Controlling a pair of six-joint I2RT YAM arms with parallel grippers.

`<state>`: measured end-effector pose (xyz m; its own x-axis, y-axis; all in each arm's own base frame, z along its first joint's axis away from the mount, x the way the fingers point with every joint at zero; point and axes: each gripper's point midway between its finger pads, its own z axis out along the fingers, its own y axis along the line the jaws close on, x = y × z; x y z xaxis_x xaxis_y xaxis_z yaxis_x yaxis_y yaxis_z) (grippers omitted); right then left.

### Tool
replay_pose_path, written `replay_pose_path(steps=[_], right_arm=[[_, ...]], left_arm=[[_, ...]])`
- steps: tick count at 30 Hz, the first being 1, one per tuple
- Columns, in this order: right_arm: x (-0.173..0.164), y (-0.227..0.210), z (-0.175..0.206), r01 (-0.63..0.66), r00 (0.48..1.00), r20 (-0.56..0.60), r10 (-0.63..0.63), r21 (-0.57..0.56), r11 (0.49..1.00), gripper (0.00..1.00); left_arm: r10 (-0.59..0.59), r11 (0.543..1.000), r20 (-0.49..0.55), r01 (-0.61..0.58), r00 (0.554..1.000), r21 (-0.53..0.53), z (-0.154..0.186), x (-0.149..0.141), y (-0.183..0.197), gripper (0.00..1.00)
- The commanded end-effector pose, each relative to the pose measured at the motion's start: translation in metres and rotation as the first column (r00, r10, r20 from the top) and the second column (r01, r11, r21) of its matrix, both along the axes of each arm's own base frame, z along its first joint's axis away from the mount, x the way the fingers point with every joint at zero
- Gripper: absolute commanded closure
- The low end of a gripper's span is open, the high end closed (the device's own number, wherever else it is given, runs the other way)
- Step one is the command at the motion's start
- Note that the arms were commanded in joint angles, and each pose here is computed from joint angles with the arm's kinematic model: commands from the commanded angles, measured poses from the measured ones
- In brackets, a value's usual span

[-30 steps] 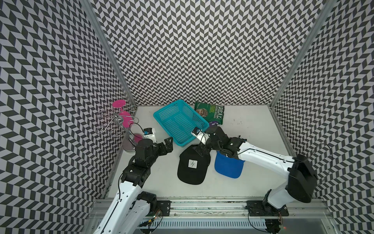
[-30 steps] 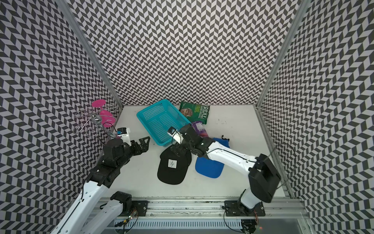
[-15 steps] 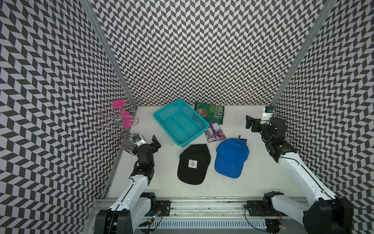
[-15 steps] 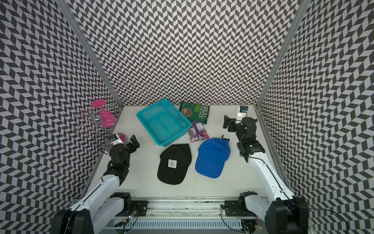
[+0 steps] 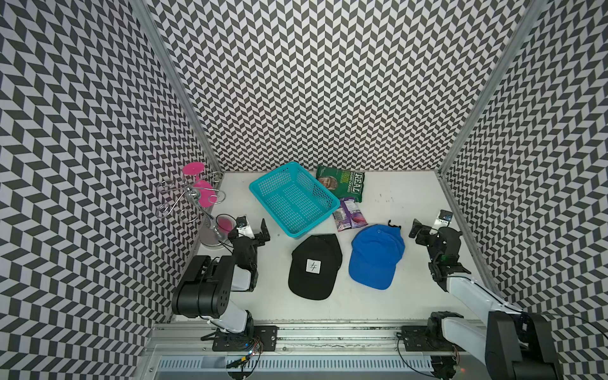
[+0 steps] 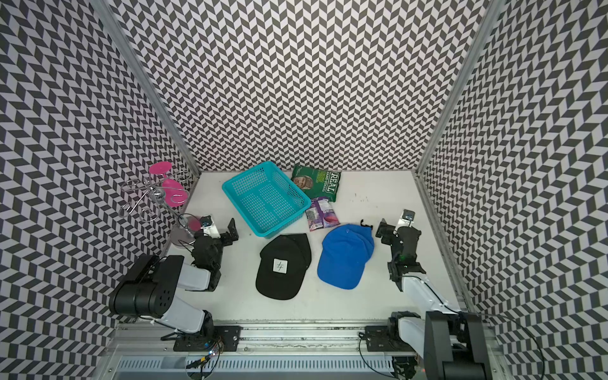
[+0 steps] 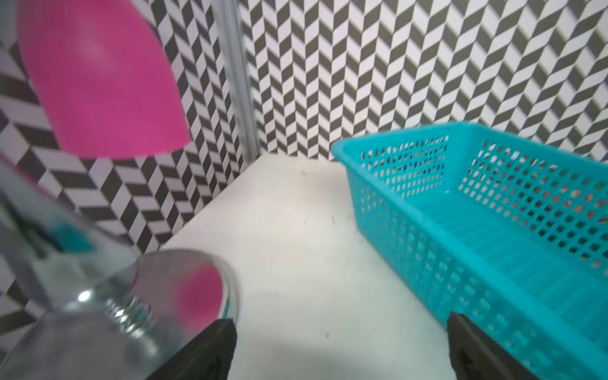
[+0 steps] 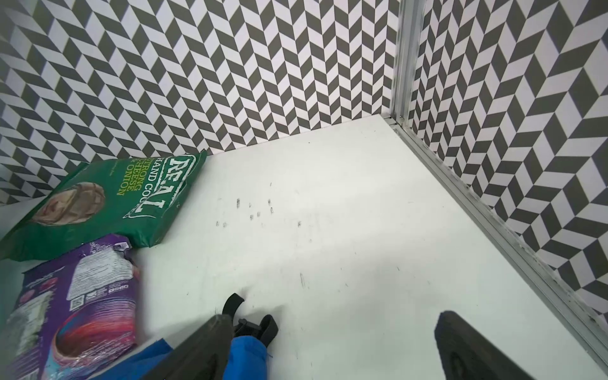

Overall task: Turn the baseball cap inside out
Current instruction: Reset both arms

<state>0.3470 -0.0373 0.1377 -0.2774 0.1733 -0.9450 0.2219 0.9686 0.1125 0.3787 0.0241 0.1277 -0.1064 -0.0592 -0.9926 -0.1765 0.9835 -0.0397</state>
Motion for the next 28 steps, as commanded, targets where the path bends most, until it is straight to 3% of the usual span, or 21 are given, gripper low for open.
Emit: replay_pose_path(steps=[1,4,8,13,16,28], right_arm=[[0.003,0.003,0.039,-0.021,0.968,0.248,0.026,-0.022,1.0,0.0],[-0.007,0.001,0.033,-0.004,0.95,0.311,0.007,-0.009,1.0,0.0],[0.007,0.007,0.035,-0.043,0.943,0.328,0.05,-0.029,0.999,0.0],[0.04,0.051,0.015,-0.228,0.929,0.262,0.262,-0.153,0.962,0.0],[0.045,0.05,0.008,-0.212,0.95,0.202,0.239,-0.145,0.966,0.0],[0.043,0.049,0.01,-0.209,0.947,0.217,0.238,-0.148,0.967,0.0]], left_arm=[[-0.055,0.998,0.051,0.053,0.997,0.032,0.016,0.007,-0.007,0.0],[-0.055,0.998,0.046,0.054,0.997,0.029,0.016,0.006,-0.007,0.0],[-0.056,0.998,0.052,0.054,0.997,0.033,0.017,0.005,-0.007,0.0],[-0.054,0.998,0.048,0.053,0.997,0.033,0.017,0.006,-0.007,0.0],[-0.055,0.998,0.047,0.053,0.997,0.033,0.016,0.006,-0.008,0.0],[-0.061,0.998,0.044,0.059,0.997,0.033,0.016,0.007,-0.008,0.0]])
